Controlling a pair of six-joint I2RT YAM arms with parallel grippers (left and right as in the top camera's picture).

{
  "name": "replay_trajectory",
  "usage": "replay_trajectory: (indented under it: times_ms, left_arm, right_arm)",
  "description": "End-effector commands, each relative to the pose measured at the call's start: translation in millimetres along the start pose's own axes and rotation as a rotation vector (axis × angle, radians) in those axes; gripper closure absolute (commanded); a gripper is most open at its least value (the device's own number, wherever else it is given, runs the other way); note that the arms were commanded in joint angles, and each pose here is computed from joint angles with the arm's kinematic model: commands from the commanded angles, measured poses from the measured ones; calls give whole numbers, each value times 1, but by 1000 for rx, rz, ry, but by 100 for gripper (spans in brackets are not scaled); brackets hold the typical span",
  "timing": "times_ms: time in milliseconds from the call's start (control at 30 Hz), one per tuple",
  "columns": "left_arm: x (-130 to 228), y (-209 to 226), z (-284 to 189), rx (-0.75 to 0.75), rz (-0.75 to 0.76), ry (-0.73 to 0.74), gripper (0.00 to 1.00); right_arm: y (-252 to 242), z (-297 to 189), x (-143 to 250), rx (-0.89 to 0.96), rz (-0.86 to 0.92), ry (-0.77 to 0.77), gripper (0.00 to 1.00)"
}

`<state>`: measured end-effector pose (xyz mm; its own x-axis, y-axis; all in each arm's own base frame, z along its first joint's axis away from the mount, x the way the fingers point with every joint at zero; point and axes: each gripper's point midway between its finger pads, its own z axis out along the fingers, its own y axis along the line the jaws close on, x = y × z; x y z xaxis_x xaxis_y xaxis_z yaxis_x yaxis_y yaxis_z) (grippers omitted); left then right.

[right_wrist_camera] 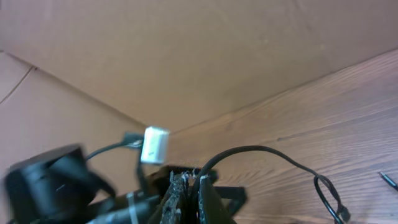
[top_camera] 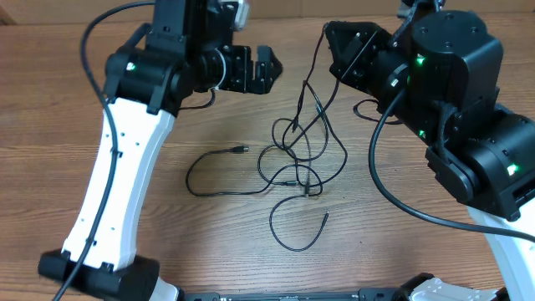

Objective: Untangle cables

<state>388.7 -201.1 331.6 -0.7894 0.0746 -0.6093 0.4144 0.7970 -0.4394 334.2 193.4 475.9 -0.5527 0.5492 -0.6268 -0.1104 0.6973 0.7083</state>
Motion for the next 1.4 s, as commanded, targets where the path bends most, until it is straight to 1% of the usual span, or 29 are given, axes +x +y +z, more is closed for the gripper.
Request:
replay_trajectory:
  times_ms: [0, 200, 300, 433, 600, 700, 800, 900, 967, 1100, 1167, 1367]
  left_arm:
    - [3, -15, 19, 144, 164, 42, 0]
    - [7, -8, 57, 163, 159, 88, 0]
    - [13, -17, 75, 229, 166, 120, 0]
    - [17, -29, 87, 288, 179, 135, 0]
    - [19, -35, 94, 285, 222, 135, 0]
    - [17, -19, 98, 181, 210, 129, 0]
    - [11, 13, 101, -14, 118, 115, 0]
    - [9, 53, 102, -241, 31, 96, 0]
    - [14, 71, 103, -332, 11, 111, 0]
    - [40, 110, 111, -501, -3, 218, 0]
    - [56, 127, 116, -556, -14, 288, 0]
    - [106, 164, 137, -625, -73, 495, 0]
  right_arm:
    - [17, -9, -5, -71, -7, 7, 96]
    - [32, -11, 6, -155, -11, 74, 96]
    - [33, -11, 8, -163, -11, 86, 96]
    - [30, -9, 10, -152, -11, 95, 96]
    - [30, -7, 11, -149, -10, 99, 96]
    - [30, -7, 12, -149, -9, 101, 96]
    - [32, -7, 13, -161, -3, 112, 96]
    - [41, -10, 18, -210, -6, 145, 96]
    - [41, -10, 17, -211, -6, 141, 96]
    - [40, -9, 16, -209, -5, 135, 96]
    - [40, -9, 15, -205, -5, 131, 96]
    - [30, -7, 0, -164, 3, 71, 96]
